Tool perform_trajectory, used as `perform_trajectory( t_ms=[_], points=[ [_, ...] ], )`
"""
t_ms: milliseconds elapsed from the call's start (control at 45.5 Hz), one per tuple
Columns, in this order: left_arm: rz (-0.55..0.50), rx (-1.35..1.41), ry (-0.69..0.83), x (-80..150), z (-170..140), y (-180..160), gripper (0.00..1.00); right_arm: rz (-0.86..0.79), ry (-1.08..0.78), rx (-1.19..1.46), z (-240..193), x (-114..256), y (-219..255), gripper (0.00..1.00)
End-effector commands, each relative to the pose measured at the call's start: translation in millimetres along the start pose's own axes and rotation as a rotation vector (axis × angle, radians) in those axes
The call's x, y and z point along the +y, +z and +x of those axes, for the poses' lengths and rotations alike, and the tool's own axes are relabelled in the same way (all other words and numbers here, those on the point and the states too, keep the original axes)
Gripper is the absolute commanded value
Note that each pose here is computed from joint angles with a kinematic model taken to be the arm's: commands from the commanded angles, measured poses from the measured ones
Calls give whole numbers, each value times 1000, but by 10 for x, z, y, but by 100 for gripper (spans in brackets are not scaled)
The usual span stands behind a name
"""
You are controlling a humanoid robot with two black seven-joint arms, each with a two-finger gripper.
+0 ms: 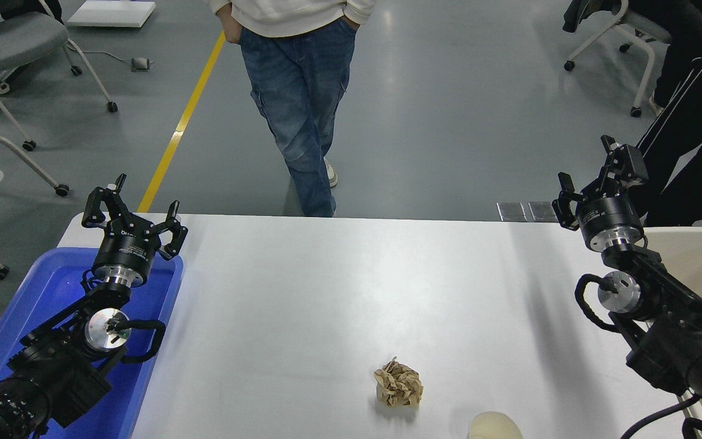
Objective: Dispose of the paper cup in the dustbin
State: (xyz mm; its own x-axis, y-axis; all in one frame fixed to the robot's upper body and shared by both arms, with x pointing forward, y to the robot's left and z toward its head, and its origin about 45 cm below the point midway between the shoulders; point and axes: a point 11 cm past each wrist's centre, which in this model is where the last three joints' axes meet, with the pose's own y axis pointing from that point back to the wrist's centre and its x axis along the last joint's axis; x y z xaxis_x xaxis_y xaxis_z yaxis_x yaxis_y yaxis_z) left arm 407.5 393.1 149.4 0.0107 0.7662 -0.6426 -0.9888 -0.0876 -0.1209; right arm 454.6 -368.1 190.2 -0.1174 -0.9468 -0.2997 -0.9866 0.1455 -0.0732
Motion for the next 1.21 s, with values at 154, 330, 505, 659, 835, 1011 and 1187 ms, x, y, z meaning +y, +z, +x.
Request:
perform_trajectory(
  t_ms=[154, 330, 505, 659, 835, 1011, 1187],
  points=[
    [1, 0, 0, 1, 1, -1, 100, -1, 19, 12, 48, 1, -4, 99],
    [0, 0, 0, 0, 0, 0, 100, -3, 29, 21, 112, 23, -1, 99],
    [0, 1, 1, 1, 1, -1, 100, 1, 29, 22, 129, 24, -15, 99],
    [1, 0, 0, 1, 1, -1, 100, 4, 20, 15, 100, 17, -21, 99],
    [0, 0, -1, -5, -5, 2, 100, 5, 17, 15, 86, 10, -24, 99],
    [0, 0, -1, -5, -5, 2, 100, -5, 15, 17, 127, 49, 9, 99],
    [-2, 1, 0, -5, -4, 4, 100, -1, 16, 20, 148, 45, -15, 99]
  ],
)
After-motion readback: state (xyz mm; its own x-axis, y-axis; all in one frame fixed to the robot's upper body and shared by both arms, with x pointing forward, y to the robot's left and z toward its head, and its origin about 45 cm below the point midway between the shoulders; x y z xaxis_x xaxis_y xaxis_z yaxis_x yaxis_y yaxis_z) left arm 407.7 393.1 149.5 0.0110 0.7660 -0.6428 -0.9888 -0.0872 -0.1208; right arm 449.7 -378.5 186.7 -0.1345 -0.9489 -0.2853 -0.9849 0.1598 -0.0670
